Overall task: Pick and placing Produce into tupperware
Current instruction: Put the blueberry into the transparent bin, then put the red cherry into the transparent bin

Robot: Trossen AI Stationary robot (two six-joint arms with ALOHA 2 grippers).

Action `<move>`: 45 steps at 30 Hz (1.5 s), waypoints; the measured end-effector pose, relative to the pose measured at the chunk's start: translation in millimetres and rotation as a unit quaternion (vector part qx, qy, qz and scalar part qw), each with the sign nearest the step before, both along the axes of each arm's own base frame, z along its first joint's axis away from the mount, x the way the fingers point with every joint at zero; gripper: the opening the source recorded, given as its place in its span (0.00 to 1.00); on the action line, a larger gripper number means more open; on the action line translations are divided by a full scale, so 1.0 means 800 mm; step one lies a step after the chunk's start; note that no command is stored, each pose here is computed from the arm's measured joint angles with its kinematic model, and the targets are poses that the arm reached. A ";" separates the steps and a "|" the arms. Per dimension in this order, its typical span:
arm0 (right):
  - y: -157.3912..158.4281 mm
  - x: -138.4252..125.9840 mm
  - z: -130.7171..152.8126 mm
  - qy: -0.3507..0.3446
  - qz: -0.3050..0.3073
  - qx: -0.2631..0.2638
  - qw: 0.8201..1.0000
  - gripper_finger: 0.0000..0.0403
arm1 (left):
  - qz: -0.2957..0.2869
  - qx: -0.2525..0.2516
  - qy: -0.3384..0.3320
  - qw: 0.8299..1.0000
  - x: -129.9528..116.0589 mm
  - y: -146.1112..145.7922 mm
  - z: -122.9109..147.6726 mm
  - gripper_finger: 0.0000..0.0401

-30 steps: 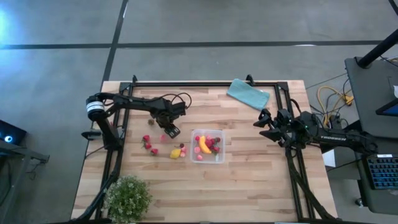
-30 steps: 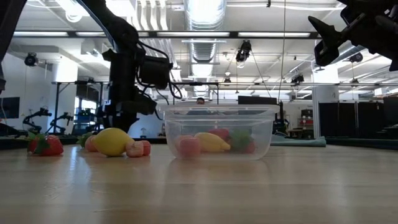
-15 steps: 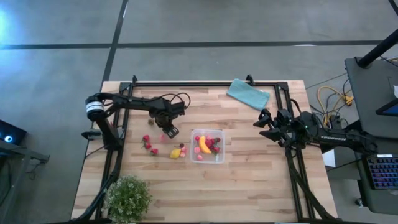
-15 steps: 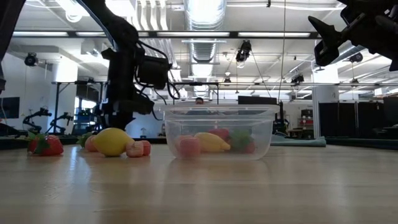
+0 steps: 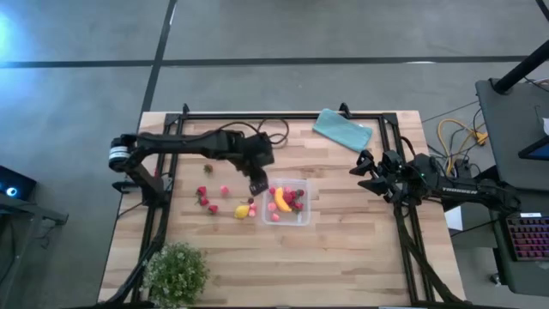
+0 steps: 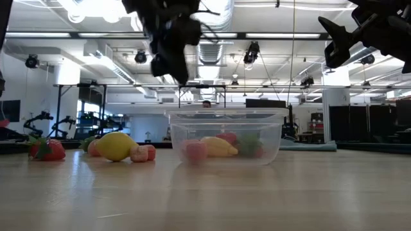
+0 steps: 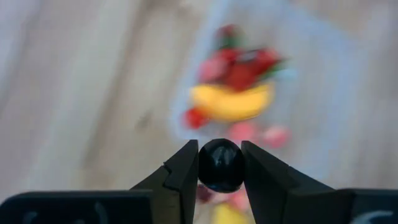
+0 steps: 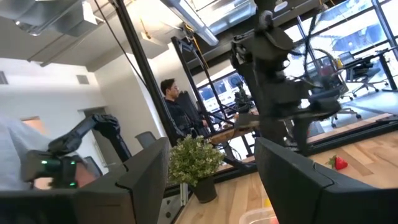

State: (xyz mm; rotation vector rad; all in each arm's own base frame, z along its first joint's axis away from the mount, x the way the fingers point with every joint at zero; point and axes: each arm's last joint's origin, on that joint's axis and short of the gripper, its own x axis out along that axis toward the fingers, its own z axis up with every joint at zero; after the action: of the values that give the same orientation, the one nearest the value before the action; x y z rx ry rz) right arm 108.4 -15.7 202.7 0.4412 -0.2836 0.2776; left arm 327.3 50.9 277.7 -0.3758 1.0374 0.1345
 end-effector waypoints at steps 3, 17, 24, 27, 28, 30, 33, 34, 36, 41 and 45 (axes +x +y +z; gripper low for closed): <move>0.000 0.000 0.000 0.000 0.000 0.000 1.000 0.57 | -0.046 -0.045 -0.036 0.997 0.019 -0.017 0.004 0.23; 0.000 0.000 0.000 0.000 0.000 0.000 1.000 0.57 | -0.010 -0.084 -0.004 0.996 0.067 -0.067 -0.035 0.55; 0.000 0.000 0.000 0.000 0.000 0.000 1.000 0.57 | -0.035 -0.003 0.036 0.999 0.037 -0.062 -0.004 0.64; 0.000 0.000 0.000 0.000 0.000 0.000 1.000 0.57 | -0.088 0.066 0.087 0.990 0.009 -0.061 -0.001 0.64; 0.000 0.000 0.000 0.000 0.000 0.000 1.000 0.57 | -0.109 0.076 0.100 0.986 0.002 -0.060 -0.002 0.64; 0.000 0.000 0.000 0.000 0.000 0.000 1.000 0.57 | -0.138 0.090 0.099 0.981 -0.007 -0.059 -0.005 0.62; 0.000 0.000 0.000 0.000 0.000 0.000 1.000 0.57 | -0.157 0.101 0.089 0.978 -0.014 -0.056 -0.016 0.59; 0.000 0.000 0.000 0.000 0.000 0.000 1.000 0.57 | -0.163 0.106 0.085 0.977 -0.014 -0.055 -0.023 0.58; 0.000 0.000 0.000 0.000 0.000 0.000 1.000 0.57 | -0.179 0.116 0.079 0.974 -0.014 -0.055 -0.039 0.55; 0.000 0.000 0.000 0.000 0.000 0.000 1.000 0.57 | -0.228 0.141 0.088 0.959 -0.024 -0.056 -0.081 0.50; 0.000 0.000 0.000 0.000 0.000 0.000 1.000 0.57 | -0.230 0.178 0.095 0.952 -0.031 -0.051 -0.101 0.49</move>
State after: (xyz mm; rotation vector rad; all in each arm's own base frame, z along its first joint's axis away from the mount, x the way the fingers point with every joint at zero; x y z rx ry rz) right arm 108.4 -15.7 202.7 0.4412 -0.2833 0.2776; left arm 302.6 10.0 196.7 0.2156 1.2385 -0.0629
